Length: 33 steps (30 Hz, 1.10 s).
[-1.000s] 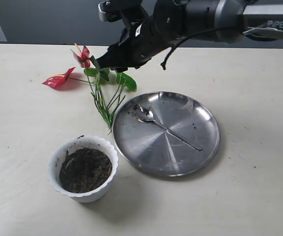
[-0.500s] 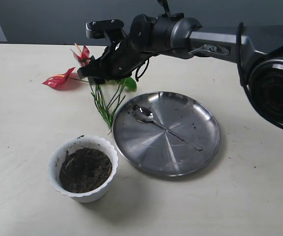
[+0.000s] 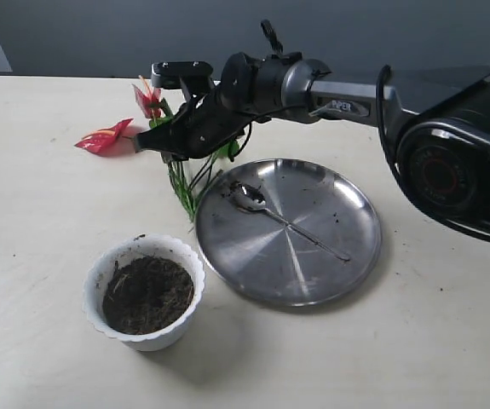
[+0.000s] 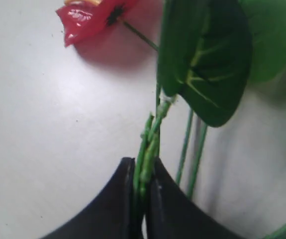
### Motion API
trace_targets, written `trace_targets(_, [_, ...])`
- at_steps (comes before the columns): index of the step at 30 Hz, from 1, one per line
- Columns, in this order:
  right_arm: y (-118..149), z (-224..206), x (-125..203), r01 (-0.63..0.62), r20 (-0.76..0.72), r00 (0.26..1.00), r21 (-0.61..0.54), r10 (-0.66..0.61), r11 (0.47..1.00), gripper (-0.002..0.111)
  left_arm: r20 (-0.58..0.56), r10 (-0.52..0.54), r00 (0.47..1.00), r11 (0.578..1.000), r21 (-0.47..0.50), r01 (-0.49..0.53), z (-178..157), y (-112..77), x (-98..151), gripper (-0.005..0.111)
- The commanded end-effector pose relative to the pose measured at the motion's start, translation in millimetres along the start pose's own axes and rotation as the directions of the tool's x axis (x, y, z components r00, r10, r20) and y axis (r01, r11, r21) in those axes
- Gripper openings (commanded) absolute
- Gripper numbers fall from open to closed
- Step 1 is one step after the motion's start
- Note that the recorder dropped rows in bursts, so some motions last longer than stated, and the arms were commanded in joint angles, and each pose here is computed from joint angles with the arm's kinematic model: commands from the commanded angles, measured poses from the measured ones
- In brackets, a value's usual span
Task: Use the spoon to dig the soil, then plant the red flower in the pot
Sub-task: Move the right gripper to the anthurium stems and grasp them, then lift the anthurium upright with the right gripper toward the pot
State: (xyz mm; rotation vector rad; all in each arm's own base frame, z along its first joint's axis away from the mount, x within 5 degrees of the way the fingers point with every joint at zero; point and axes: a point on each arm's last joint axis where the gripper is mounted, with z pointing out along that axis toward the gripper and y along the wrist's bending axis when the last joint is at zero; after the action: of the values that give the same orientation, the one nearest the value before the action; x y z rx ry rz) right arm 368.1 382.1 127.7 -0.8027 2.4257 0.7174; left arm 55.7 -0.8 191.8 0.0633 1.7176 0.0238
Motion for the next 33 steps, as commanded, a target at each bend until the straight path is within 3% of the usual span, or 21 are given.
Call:
trace_targets(1, [3.3, -6.4, -11.6, -0.058, 0.08, 0.995, -0.027, 0.059, 0.998, -0.001, 0.003, 0.0, 1.0, 1.0, 0.001, 0.0, -0.2, 0.0, -0.3, 0.0])
trace_targets(3, [11.5, -12.8, -18.7, -0.072, 0.126, 0.989, -0.048, 0.078, 0.996, -0.001, 0.003, 0.0, 1.0, 1.0, 0.001, 0.0, -0.2, 0.0, -0.3, 0.0])
trace_targets(9, [83.4, -72.3, -47.0, 0.162, 0.28, 0.951, -0.099, -0.129, 0.982, -0.001, 0.003, 0.0, 1.0, 1.0, 0.001, 0.0, -0.2, 0.0, -0.3, 0.0])
trace_targets(11, [122.7, -112.9, -56.5, 0.271, 0.359, 0.909, -0.123, -0.212, 0.955, -0.001, 0.003, 0.0, 1.0, 1.0, 0.001, 0.0, -0.2, 0.0, -0.3, 0.0])
trace_targets(16, [152.8, -206.9, -73.9, 0.323, 0.513, 0.833, -0.145, -0.208, 0.935, -0.001, 0.003, 0.0, 1.0, 1.0, 0.001, 0.0, -0.2, 0.0, -0.3, 0.0])
trace_targets(19, [154.1, -254.2, -59.6, 0.371, 0.563, 0.788, -0.111, -0.25, 0.922, -0.001, 0.003, 0.0, 1.0, 1.0, 0.001, 0.0, -0.2, 0.0, -0.3, 0.0])
trace_targets(26, [141.1, -288.9, 8.1, 0.382, 0.617, 0.744, -0.078, -0.257, 0.921, -0.001, 0.003, 0.0, 1.0, 1.0, 0.001, 0.0, -0.2, 0.0, -0.3, 0.0])
trace_targets(30, [146.3, -298.4, 61.2, 0.558, 0.621, 0.661, -0.033, -0.42, 0.829, -0.001, 0.003, 0.0, 1.0, 1.0, 0.001, 0.0, -0.2, 0.0, -0.3, 0.0])
trace_targets(31, [149.6, -301.7, 73.3, 0.653, 0.633, 0.593, -0.017, -0.497, 0.757, -0.001, 0.003, 0.0, 1.0, 1.0, 0.001, 0.0, -0.2, 0.0, -0.3, 0.0])
trace_targets(33, [154.4, -311.7, 86.3, 0.715, 0.663, 0.55, -0.06, -0.508, 0.696, -0.001, 0.003, 0.0, 1.0, 1.0, 0.001, 0.0, -0.2, 0.0, -0.3, 0.0])
